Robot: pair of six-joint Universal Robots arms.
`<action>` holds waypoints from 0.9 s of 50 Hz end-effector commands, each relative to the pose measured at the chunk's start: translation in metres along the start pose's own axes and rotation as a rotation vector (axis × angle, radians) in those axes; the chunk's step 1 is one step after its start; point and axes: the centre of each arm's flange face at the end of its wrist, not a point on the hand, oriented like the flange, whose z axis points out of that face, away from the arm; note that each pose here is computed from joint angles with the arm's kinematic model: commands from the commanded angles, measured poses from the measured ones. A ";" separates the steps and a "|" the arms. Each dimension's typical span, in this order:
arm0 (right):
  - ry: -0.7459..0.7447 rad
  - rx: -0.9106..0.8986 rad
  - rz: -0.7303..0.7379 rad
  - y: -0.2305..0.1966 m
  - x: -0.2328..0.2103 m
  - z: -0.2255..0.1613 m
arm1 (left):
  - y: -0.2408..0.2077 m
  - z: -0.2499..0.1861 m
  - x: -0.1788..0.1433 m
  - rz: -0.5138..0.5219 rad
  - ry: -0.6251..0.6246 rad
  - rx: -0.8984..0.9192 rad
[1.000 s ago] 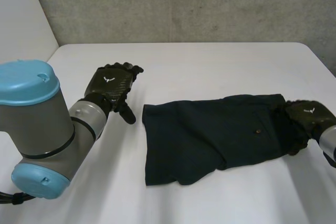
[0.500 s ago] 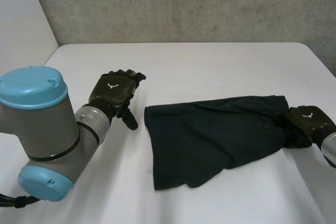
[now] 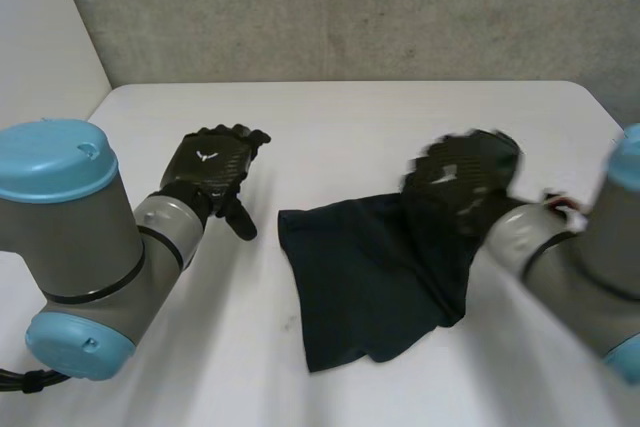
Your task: Fold the shorts.
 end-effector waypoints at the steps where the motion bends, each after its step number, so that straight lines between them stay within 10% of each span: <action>1: -0.238 0.145 -0.201 -0.046 -0.093 -0.011 | -0.003 -0.001 -0.001 -0.001 -0.004 0.008; 13: -0.344 0.210 -0.176 -0.056 -0.127 -0.025 | -0.005 -0.001 -0.002 -0.001 -0.006 0.014; 29: -0.015 0.197 0.642 -0.061 0.012 -0.031 | -0.041 0.002 0.006 -0.079 0.018 0.131; 45: 0.011 -0.026 0.883 -0.002 0.032 -0.004 | -0.014 0.014 0.065 -0.174 0.127 0.010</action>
